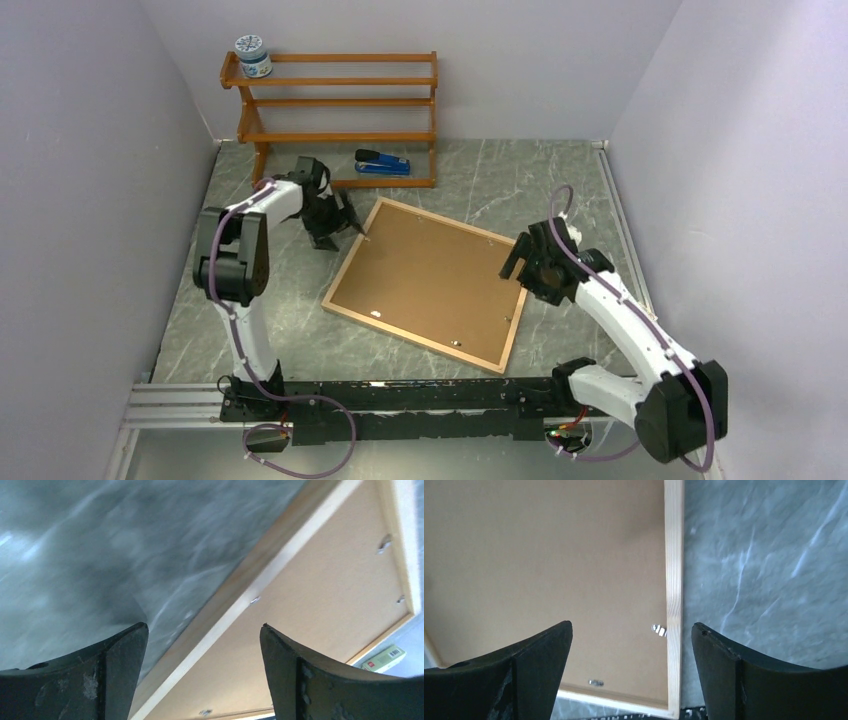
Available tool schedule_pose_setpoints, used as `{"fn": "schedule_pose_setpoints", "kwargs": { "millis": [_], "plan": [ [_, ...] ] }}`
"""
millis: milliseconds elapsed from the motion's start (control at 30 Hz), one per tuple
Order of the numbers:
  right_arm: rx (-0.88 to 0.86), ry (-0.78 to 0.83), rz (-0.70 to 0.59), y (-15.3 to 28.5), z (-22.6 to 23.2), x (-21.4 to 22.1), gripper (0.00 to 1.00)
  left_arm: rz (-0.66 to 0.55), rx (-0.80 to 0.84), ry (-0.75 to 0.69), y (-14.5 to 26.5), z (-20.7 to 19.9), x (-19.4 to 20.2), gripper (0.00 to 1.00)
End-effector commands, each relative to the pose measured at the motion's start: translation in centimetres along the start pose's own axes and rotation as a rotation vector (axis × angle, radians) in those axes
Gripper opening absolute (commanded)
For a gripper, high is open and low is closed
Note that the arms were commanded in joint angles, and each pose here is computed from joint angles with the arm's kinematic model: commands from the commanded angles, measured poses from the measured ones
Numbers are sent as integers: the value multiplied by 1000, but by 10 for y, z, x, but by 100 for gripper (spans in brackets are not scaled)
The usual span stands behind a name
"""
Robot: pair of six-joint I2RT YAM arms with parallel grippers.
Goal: Put the photo into the frame
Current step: Install the photo frame at the center of the board, then adjust the photo frame at the center of the board.
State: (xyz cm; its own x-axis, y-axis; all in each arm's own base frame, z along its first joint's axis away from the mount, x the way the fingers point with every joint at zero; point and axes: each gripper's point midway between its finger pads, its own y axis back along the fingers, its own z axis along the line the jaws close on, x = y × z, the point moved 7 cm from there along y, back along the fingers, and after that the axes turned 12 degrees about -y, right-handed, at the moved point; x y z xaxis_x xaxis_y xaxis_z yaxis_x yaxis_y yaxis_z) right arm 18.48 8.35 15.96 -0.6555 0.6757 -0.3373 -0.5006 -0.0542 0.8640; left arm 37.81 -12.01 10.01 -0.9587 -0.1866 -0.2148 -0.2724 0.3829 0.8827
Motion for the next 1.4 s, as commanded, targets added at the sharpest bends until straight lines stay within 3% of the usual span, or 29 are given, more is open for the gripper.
{"fn": "schedule_pose_setpoints", "kwargs": {
  "millis": [0,200,467,800,1067,1367],
  "plan": [
    [24,93,-163,-10,26,-38,93,-69,-116,40,48,17,18,89],
    [-53,236,-196,-55,103,-86,92,-91,-112,113,74,23,71,90],
    [-82,398,-64,-130,145,-107,89,-83,40,201,71,27,132,90],
    [-178,483,149,-162,139,-78,89,17,245,259,39,18,150,90],
    [-184,465,174,-151,132,-72,88,44,219,246,29,18,138,88],
    [-132,418,138,-149,123,-73,88,-27,29,175,77,26,151,89]
  ]
}}
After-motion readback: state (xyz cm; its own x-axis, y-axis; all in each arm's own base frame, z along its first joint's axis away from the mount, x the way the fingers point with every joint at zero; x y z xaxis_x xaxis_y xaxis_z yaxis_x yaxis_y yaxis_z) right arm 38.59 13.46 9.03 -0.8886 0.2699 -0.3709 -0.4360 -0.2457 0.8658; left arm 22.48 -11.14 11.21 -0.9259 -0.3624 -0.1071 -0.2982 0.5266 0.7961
